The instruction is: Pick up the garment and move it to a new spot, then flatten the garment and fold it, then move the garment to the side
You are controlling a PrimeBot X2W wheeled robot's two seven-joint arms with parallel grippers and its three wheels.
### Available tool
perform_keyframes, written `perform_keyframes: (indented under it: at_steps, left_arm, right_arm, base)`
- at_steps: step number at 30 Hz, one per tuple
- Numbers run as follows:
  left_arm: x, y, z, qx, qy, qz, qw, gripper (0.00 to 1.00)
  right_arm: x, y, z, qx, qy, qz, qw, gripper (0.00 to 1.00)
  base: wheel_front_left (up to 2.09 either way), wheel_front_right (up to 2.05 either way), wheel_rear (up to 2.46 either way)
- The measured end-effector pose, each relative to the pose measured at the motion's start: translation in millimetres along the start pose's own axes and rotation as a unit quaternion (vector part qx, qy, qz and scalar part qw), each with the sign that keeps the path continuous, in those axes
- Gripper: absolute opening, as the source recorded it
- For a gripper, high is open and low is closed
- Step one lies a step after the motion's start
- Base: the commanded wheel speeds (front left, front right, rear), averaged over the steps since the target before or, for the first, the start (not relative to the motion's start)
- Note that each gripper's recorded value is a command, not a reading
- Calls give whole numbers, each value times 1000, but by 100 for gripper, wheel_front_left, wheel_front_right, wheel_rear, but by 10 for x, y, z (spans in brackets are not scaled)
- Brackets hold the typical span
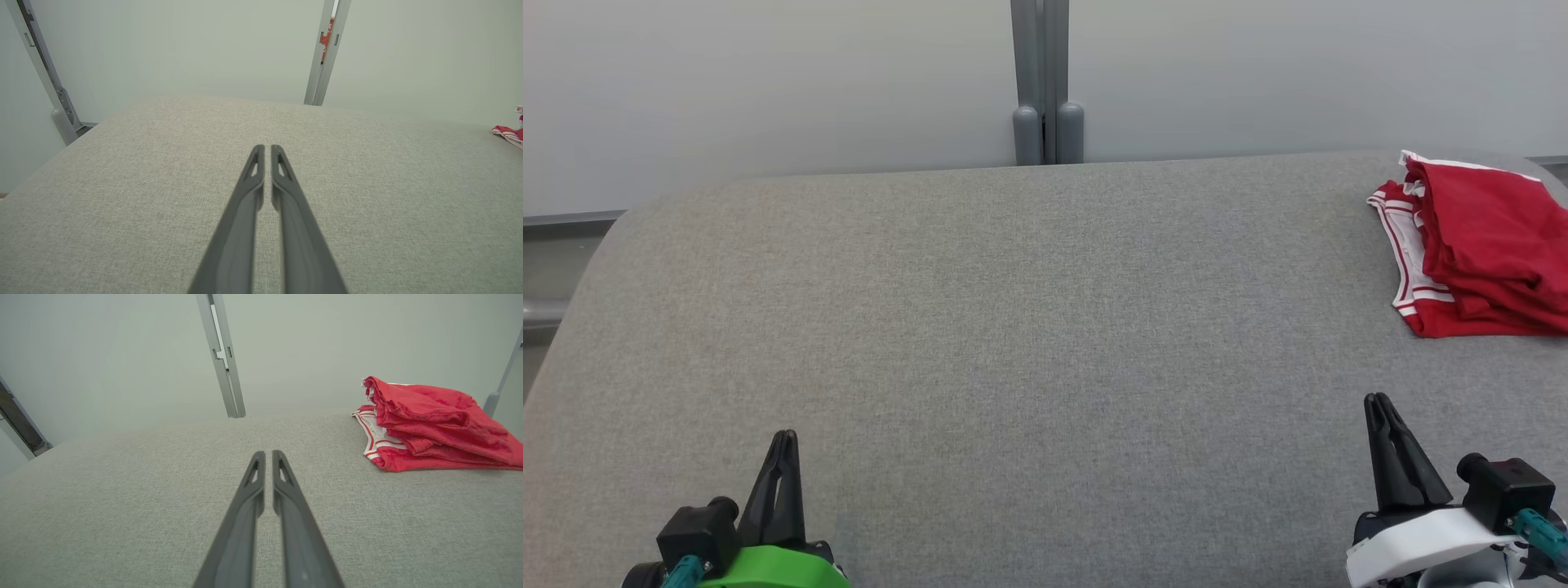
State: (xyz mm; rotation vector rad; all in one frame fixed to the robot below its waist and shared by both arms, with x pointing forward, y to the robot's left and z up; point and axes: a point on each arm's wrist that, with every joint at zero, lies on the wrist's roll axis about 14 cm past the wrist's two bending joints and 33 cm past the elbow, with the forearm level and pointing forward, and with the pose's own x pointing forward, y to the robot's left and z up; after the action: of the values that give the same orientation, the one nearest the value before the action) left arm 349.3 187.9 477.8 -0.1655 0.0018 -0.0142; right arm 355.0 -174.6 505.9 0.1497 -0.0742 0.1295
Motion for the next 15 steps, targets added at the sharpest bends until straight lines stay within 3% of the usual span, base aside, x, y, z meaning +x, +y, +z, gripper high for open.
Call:
perform_keyframes:
  at_steps: [15]
  left_arm:
    - [10,110,-67,-132,20,35,990,0]
  right_arm:
    - [9,-123,-79,132,17,-41,990,0]
  base:
    - [0,0,0]
